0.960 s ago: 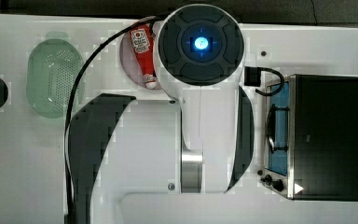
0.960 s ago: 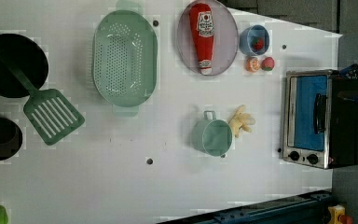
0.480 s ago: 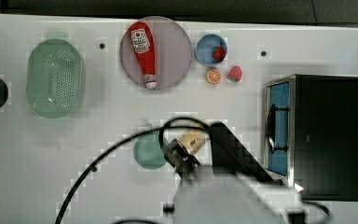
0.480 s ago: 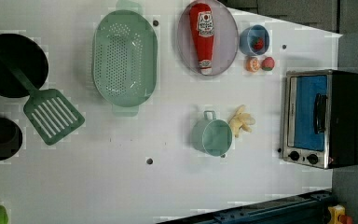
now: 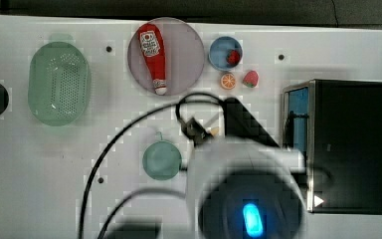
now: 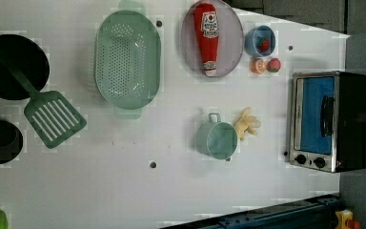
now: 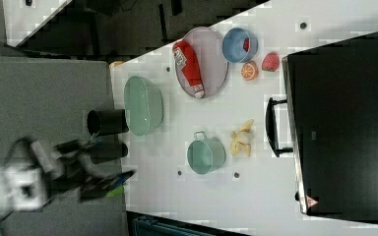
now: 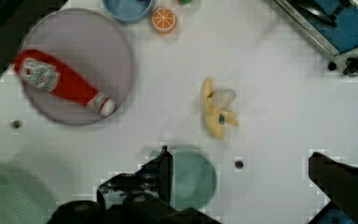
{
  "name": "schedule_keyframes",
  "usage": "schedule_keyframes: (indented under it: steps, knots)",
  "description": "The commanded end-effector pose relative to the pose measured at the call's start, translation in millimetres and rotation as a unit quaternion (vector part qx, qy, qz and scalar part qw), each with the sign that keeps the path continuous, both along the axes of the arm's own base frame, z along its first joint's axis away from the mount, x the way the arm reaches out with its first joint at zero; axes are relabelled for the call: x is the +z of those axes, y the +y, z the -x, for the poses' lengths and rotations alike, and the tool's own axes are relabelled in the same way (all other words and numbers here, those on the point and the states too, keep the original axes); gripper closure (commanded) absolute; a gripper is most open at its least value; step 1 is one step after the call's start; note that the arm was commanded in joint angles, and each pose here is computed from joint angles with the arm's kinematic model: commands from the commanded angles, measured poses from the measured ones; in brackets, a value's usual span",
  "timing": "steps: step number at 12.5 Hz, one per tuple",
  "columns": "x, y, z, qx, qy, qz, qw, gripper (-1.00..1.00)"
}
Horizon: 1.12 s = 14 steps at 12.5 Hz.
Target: Pick banana from table and place on oven.
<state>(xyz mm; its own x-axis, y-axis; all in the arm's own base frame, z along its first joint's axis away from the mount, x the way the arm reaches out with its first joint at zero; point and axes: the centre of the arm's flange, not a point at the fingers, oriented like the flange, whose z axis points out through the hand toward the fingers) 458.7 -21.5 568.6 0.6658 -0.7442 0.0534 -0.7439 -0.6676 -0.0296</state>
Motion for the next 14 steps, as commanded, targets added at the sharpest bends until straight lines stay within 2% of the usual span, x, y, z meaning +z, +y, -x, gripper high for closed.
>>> schedule_keyframes:
  steps: [1, 6, 8, 12, 14]
  knots:
    - [-105.6, -10.4, -23.1, -0.006, 0.054, -0.007, 0.999, -1.00]
    - [-230.6, -10.3, -38.0, -0.004, 0.012, -0.003, 1.000, -1.00]
    - [-277.9, -10.7, -35.1, -0.004, 0.018, -0.002, 1.000, -1.00]
    - [-360.5, -10.2, -26.1, -0.003, 0.053, -0.001, 0.999, -1.00]
    - [-390.2, -9.8, -24.1, -0.002, 0.053, 0.000, 0.999, -1.00]
